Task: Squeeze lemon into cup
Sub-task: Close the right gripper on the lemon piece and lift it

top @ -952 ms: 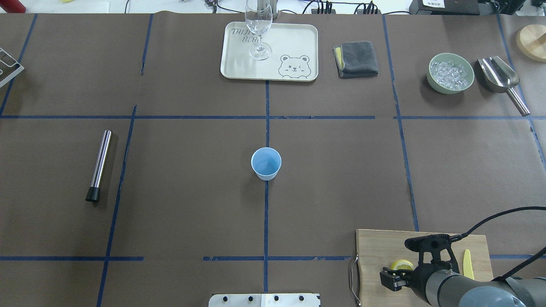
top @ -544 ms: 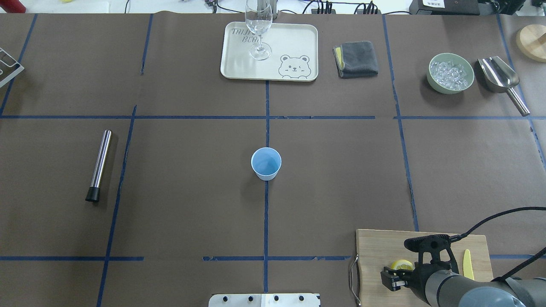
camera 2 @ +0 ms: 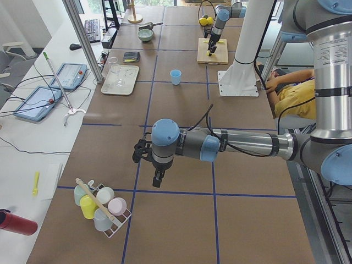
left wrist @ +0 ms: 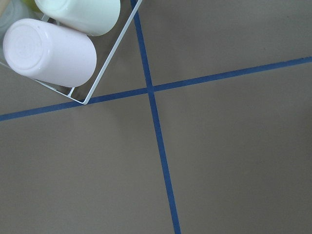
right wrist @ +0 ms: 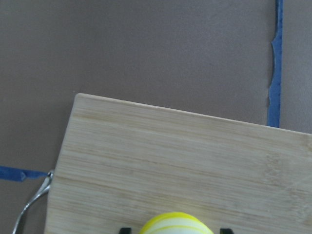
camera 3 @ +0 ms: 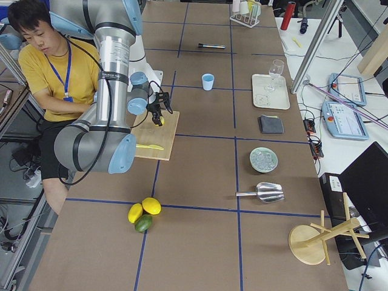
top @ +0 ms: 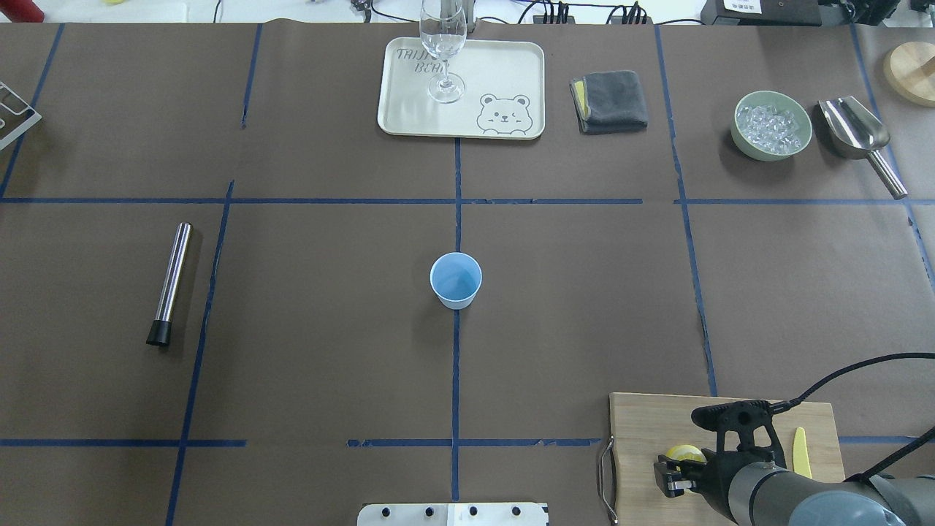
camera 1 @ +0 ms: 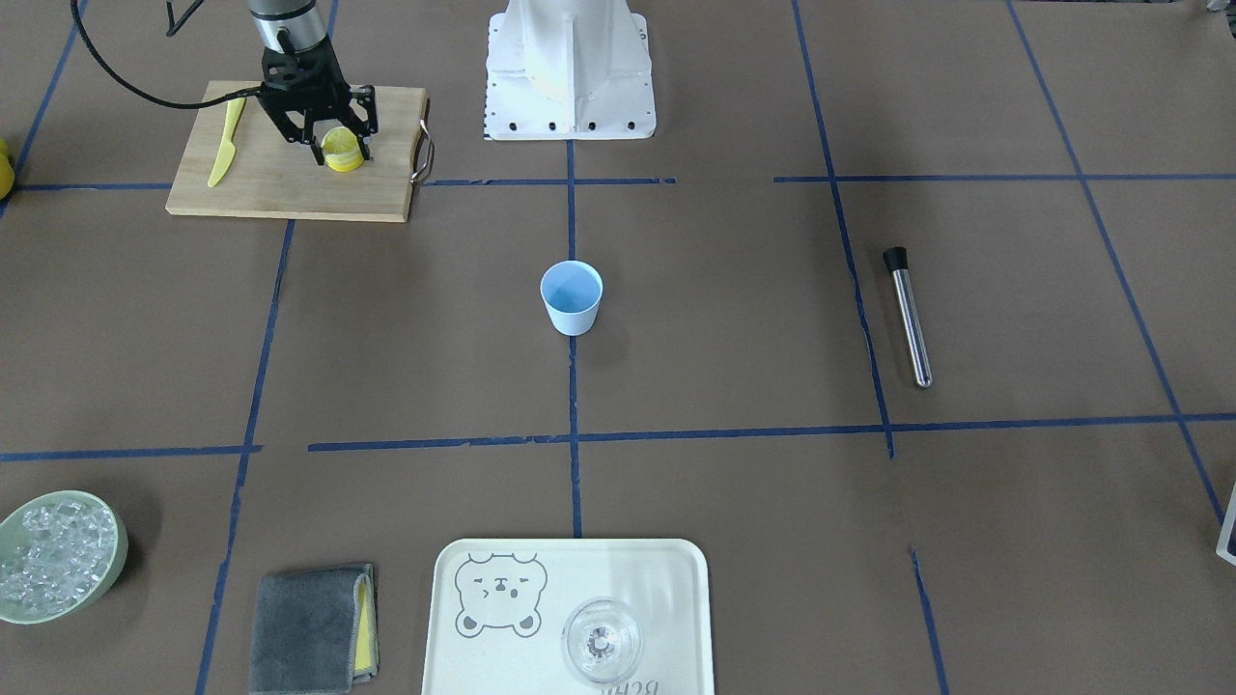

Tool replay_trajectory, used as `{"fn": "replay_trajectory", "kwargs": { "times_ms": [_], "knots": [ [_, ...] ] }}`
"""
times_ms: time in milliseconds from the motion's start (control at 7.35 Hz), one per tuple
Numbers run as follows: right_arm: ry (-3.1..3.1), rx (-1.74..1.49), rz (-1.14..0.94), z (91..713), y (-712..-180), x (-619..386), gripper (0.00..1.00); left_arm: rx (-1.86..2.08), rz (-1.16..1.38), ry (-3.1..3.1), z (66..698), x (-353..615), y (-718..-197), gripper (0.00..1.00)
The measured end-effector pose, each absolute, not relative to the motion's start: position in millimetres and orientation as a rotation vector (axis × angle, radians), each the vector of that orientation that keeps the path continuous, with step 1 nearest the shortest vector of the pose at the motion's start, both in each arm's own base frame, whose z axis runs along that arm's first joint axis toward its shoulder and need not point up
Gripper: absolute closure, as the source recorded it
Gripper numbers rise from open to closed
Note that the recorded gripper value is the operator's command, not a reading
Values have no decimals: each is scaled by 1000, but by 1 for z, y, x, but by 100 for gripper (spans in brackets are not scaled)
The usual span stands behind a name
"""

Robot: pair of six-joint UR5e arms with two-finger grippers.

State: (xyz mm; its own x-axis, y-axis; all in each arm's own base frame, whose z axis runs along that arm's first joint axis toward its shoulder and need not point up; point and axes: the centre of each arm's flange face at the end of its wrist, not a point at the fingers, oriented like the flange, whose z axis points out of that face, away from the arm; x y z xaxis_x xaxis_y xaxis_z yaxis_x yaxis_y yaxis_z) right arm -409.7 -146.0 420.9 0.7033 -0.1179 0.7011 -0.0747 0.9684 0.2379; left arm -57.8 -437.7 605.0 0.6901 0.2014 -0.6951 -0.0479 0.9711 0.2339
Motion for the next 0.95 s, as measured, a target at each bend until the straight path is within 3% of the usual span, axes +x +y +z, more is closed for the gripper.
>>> {"fn": "replay_trajectory", "kwargs": {
  "times_ms": [952],
  "knots": [
    [-854,253,21,380,-169,-393,82,198,137,797,605,-58,-437,0]
  ]
}}
